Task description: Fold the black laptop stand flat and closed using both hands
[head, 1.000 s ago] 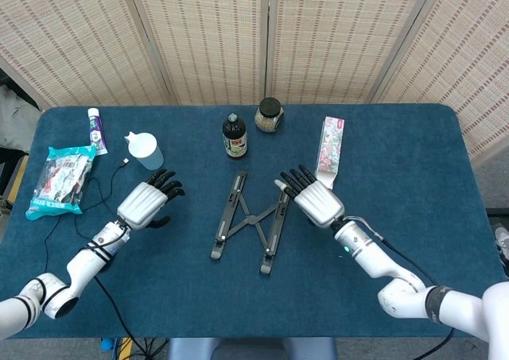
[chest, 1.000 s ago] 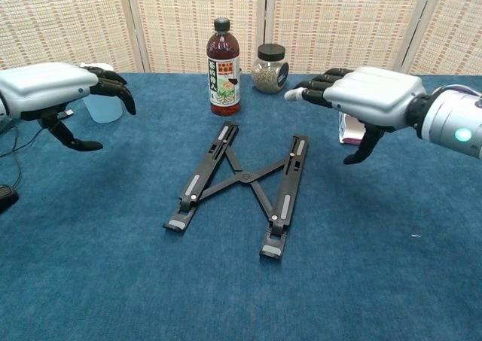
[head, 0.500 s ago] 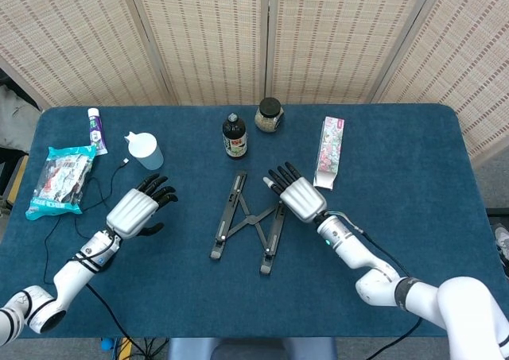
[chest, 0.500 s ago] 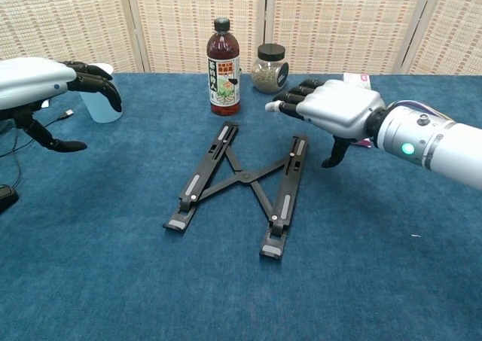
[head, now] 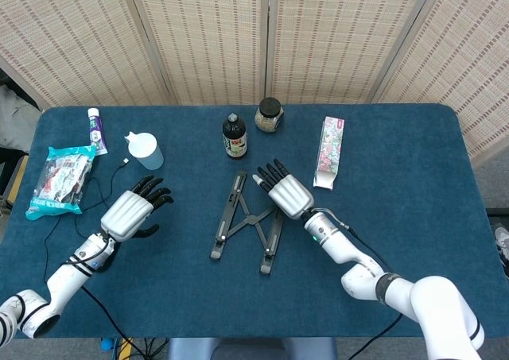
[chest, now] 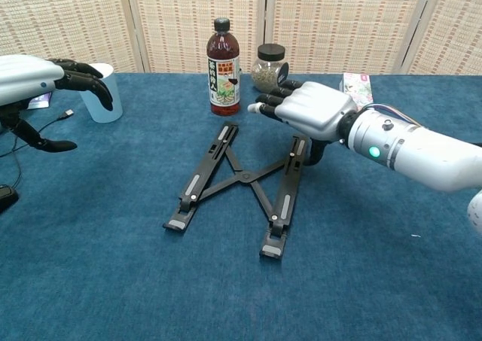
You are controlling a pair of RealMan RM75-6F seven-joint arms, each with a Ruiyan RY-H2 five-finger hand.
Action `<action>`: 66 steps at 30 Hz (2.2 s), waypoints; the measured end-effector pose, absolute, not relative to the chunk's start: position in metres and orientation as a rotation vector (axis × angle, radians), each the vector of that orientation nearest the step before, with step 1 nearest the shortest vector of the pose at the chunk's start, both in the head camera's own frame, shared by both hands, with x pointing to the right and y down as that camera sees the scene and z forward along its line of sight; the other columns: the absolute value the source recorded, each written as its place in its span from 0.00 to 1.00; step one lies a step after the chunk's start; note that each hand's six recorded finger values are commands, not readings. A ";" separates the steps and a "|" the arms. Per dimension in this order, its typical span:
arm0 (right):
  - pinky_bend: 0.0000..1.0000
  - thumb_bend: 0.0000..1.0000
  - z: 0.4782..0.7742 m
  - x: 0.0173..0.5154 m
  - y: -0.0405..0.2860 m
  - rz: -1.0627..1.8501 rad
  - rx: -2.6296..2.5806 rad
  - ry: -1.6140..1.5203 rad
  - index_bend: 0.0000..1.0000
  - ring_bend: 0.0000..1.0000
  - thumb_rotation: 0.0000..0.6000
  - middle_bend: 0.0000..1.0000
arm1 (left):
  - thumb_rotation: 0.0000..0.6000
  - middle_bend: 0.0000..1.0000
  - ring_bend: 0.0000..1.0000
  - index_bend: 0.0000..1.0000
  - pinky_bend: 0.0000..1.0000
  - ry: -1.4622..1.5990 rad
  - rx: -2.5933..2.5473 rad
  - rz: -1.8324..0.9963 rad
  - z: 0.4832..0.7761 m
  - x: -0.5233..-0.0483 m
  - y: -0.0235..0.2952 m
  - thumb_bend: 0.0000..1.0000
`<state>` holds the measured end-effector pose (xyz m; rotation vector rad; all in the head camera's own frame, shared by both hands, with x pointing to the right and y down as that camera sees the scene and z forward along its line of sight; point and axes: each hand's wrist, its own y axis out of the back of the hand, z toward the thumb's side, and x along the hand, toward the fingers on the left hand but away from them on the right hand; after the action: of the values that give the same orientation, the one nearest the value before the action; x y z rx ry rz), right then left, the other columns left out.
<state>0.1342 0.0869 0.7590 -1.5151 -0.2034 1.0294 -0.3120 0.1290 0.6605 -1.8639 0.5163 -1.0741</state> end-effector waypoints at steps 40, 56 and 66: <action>0.00 0.04 0.682 0.115 0.103 0.769 -1.638 -0.380 0.00 0.00 1.00 0.04 | 1.00 0.17 0.07 0.19 0.04 0.403 -1.805 -1.166 0.709 -0.310 0.086 0.22; 0.00 0.00 0.691 0.111 0.161 0.743 -1.651 -0.267 0.00 0.00 1.00 0.00 | 1.00 0.04 0.00 0.03 0.03 0.361 -1.911 -1.166 0.755 -0.262 0.083 0.17; 0.00 0.00 0.701 0.107 0.165 0.748 -1.629 -0.242 0.00 0.00 1.00 0.00 | 1.00 0.03 0.00 0.01 0.03 0.368 -1.939 -1.163 0.768 -0.252 0.082 0.17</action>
<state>0.1073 0.1649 0.7013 -1.6293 -0.2425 0.7479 -0.2520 0.0820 0.7684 -1.9390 0.3676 -1.1631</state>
